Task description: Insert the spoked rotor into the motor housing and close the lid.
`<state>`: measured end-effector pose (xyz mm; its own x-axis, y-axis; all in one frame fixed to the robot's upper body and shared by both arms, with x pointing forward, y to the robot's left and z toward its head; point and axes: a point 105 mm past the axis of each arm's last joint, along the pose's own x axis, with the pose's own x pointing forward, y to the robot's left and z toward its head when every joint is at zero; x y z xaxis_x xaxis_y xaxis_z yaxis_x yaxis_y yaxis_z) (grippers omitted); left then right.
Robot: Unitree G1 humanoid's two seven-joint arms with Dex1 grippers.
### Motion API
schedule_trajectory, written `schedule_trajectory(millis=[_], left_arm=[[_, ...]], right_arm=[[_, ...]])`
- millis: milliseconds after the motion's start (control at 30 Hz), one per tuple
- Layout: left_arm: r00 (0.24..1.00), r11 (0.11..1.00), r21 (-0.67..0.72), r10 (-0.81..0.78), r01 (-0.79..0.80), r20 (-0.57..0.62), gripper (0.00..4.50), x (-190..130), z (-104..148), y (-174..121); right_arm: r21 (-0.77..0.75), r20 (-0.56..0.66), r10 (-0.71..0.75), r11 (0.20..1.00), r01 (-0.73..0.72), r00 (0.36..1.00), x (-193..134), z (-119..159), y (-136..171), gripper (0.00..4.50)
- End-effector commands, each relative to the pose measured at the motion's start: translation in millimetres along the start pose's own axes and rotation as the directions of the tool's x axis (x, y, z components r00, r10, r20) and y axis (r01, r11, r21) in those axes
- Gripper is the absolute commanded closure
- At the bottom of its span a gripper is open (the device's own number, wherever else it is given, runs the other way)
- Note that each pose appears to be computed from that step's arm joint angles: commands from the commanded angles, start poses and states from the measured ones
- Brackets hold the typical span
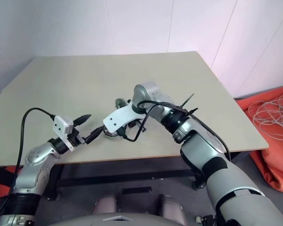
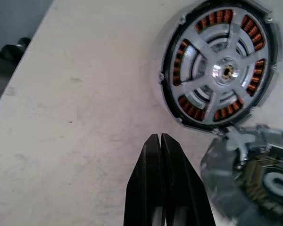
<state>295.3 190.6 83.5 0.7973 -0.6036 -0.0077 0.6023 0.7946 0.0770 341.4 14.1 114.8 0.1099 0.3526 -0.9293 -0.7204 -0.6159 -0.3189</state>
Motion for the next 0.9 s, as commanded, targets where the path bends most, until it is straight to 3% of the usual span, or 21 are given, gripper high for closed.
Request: schedule_trajectory(millis=[33,67,167,367,533,633,767,900], left_arm=[[0.999,0.999,0.038,0.004,-0.005,0.033,0.0,1,11,2],[0.999,0.999,0.037,0.005,-0.006,0.033,0.0,1,10,2],[0.999,0.999,0.036,0.007,-0.008,0.032,0.0,0,10,3],[1.0,0.999,0.036,0.017,-0.018,0.025,0.0,-5,7,6],[0.999,0.999,0.038,0.027,-0.028,0.017,0.0,-8,5,11],[0.999,0.999,0.039,0.035,-0.035,0.011,0.0,-12,4,13],[0.999,0.998,0.042,0.044,-0.044,0.003,0.0,-18,3,16],[0.999,0.998,0.044,0.052,-0.052,0.001,0.0,-21,4,17]], right_arm=[[-0.005,0.072,-0.07,0.998,0.07,0.995,-10,14,-11,4.5],[-0.003,0.091,-0.066,0.998,0.066,0.994,-13,16,-10,4.5],[0.009,0.121,-0.049,0.999,0.048,0.991,-18,20,-6,3.88],[0.03,0.196,0.023,0.999,-0.03,0.98,-33,29,22,1.79],[0.091,0.251,-0.034,0.996,0.011,0.967,-32,37,22,0.08],[0.173,0.258,-0.086,0.984,0.042,0.962,-23,40,16,0.03],[0.226,0.151,-0.083,0.973,0.047,0.985,-13,34,15,0.03],[0.274,0.143,-0.062,0.961,0.02,0.988,-6,38,6,0.03]])
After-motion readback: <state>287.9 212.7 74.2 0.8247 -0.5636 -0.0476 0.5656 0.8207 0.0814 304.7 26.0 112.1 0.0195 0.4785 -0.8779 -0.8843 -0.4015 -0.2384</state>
